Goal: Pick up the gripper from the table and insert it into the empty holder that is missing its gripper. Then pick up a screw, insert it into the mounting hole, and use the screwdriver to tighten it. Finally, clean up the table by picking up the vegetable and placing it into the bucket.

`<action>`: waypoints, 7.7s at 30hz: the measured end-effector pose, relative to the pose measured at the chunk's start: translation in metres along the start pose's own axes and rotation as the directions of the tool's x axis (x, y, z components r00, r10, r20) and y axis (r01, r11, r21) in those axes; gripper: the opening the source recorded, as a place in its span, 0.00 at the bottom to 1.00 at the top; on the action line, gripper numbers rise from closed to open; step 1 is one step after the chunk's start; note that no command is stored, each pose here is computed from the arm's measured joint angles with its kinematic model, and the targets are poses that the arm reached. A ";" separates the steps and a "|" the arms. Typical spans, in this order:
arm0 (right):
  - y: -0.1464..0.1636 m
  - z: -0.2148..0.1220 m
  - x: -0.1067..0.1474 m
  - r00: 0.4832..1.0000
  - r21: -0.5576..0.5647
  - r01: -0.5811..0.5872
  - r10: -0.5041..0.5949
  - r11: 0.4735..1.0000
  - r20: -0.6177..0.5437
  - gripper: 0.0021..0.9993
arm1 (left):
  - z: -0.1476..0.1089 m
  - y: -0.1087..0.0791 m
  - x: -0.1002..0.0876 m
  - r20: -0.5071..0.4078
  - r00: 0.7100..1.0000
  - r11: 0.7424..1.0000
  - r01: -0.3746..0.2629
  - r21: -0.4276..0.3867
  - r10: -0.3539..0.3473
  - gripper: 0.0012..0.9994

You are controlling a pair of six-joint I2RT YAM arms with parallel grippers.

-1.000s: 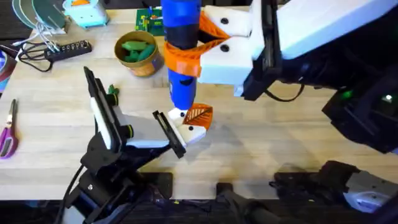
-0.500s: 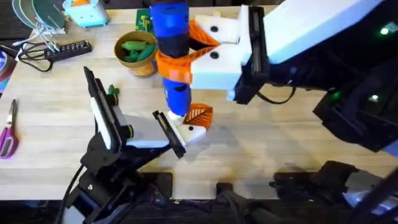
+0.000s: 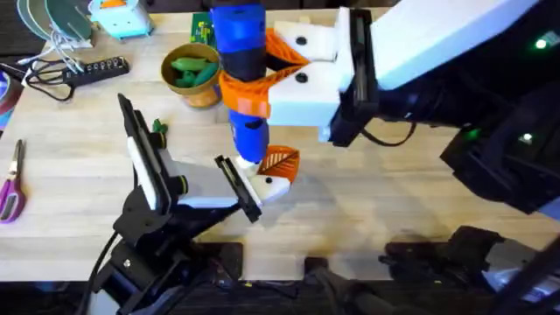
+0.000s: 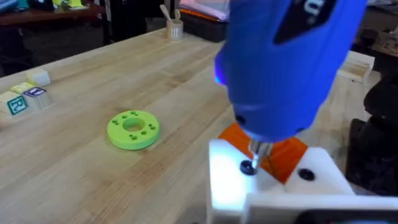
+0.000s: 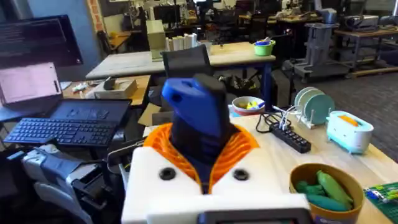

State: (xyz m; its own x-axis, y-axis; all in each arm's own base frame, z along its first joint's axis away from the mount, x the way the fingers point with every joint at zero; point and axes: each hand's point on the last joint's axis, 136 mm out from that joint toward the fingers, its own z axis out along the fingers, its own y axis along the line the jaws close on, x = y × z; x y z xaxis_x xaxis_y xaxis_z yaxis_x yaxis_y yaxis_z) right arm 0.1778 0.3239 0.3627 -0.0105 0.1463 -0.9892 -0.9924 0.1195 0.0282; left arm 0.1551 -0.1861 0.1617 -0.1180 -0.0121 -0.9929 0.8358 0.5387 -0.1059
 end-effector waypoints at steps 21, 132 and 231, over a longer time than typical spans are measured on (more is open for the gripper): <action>0.000 0.000 0.001 1.000 0.001 0.018 -0.018 1.000 -0.005 0.02 | 0.000 0.000 0.000 0.000 1.000 1.000 0.000 0.000 0.000 0.00; -0.245 -0.214 0.196 0.569 0.665 0.607 0.345 0.436 -0.746 0.99 | -0.005 0.019 -0.039 0.142 0.987 0.990 -0.057 -0.128 0.075 0.99; -0.225 -0.193 0.187 0.603 0.677 0.569 0.322 0.468 -0.730 0.99 | -0.090 0.314 -0.085 -0.350 0.692 0.513 0.034 -0.858 -0.631 0.02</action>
State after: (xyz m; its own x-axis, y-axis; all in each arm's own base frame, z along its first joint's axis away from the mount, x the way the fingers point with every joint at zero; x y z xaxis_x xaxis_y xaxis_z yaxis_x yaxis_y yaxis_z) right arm 0.3759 0.1345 0.1433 -0.4154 -0.5896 -0.6927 -0.3873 0.8036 -0.4518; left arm 0.3791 0.0602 0.2172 -0.7969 -0.0537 -0.6017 -0.0353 0.9985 -0.0424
